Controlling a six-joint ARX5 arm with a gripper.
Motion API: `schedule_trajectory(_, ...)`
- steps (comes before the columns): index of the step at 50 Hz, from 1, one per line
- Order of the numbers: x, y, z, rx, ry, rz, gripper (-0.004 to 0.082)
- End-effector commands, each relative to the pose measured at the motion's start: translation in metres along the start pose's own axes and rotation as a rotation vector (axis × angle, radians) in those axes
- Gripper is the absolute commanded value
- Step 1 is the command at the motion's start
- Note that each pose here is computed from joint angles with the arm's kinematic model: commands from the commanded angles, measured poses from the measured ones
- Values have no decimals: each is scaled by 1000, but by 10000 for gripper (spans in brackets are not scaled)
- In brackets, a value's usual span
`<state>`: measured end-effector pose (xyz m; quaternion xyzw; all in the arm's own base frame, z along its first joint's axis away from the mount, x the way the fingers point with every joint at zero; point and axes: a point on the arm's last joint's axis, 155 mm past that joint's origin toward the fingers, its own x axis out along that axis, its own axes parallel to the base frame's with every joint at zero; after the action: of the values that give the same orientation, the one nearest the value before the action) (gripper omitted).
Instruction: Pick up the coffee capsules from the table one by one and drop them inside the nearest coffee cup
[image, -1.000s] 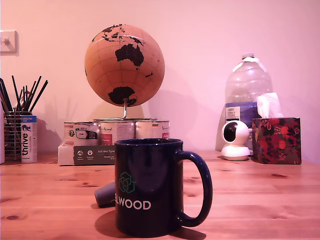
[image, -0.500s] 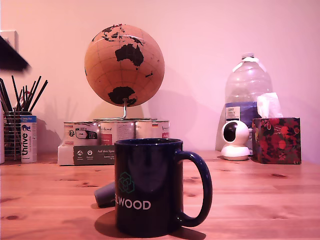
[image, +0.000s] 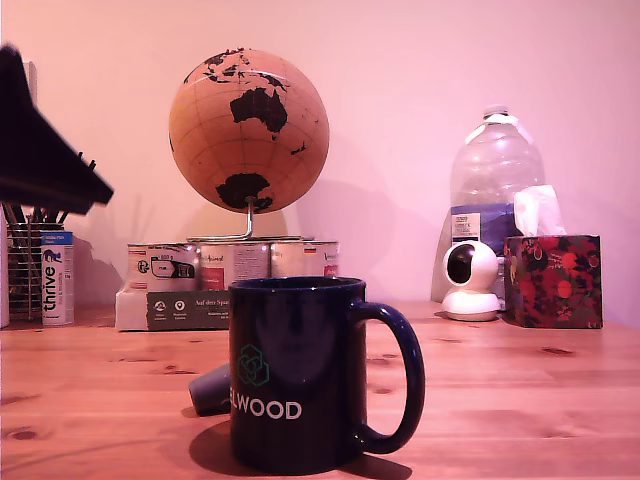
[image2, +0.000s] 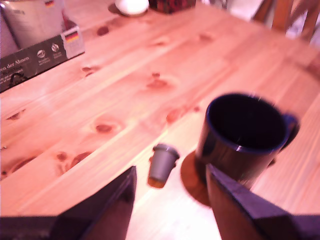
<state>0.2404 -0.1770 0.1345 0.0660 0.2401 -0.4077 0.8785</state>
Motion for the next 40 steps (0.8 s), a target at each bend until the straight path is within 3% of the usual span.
schedule_trajectory(1,3,1,-8,47,16,1,404)
schedule_trajectory(7,6,2,-8,95,19,0,414)
schedule_trajectory(19,11,2,-15,107,40,-10,417)
schedule_trajectory(40,34,-6,-34,122,77,-59,534)
